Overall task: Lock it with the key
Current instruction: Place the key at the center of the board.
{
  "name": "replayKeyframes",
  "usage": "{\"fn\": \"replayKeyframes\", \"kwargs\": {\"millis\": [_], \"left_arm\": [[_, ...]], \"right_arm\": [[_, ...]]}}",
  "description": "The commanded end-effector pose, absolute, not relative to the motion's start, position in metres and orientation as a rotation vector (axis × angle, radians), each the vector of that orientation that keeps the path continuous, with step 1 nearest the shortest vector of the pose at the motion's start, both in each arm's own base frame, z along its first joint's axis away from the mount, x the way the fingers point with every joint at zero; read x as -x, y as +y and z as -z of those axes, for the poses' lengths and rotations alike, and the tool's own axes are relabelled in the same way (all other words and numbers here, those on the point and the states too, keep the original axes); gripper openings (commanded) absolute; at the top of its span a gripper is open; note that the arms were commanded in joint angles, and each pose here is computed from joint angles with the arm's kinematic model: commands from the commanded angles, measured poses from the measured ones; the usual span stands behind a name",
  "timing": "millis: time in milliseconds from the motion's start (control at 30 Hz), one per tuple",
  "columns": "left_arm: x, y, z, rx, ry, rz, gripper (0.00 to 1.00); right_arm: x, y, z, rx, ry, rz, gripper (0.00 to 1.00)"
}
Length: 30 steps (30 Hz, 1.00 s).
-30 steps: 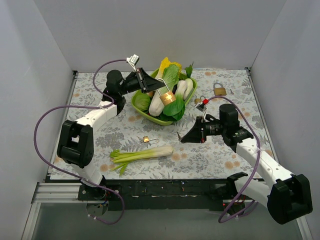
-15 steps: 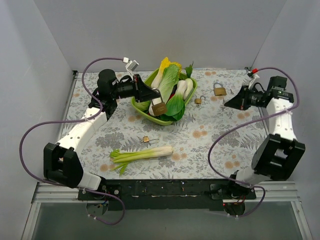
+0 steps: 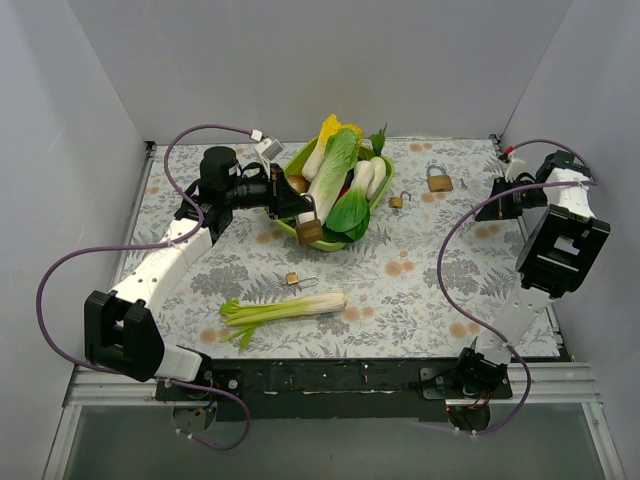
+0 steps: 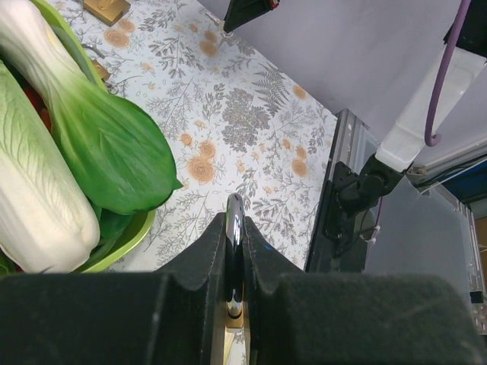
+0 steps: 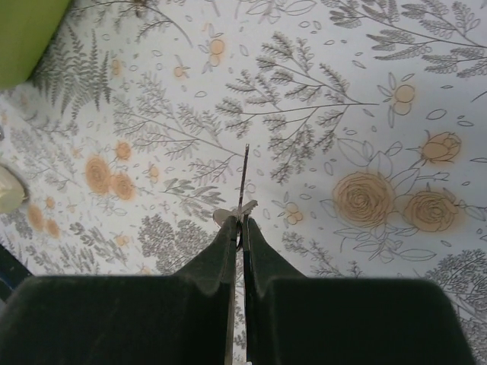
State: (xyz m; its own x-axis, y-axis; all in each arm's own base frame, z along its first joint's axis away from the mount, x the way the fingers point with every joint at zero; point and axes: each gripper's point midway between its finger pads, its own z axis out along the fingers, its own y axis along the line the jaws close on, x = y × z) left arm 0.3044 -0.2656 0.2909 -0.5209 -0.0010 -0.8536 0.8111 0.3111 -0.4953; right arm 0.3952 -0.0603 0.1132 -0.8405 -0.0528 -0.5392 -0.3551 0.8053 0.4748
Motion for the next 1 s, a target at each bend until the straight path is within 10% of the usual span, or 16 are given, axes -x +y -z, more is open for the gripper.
{"fn": "replayKeyframes", "kwargs": {"millis": [0, 867, 967], "left_arm": [[-0.298, -0.263, -0.312, -0.781, 1.705, 1.252, 0.0], [-0.308, -0.267, -0.298, -0.711, 1.798, 1.303, 0.0], [-0.309, -0.266, -0.298, -0.7, 1.804, 1.301, 0.0]], "right_arm": [[-0.416, -0.08, -0.101, 0.327, 2.496, -0.664, 0.01], [-0.471, -0.094, -0.04, 0.408, 2.521, -0.59, 0.02], [-0.474, -0.096, -0.038, 0.397, 2.526, -0.571, 0.22]]}}
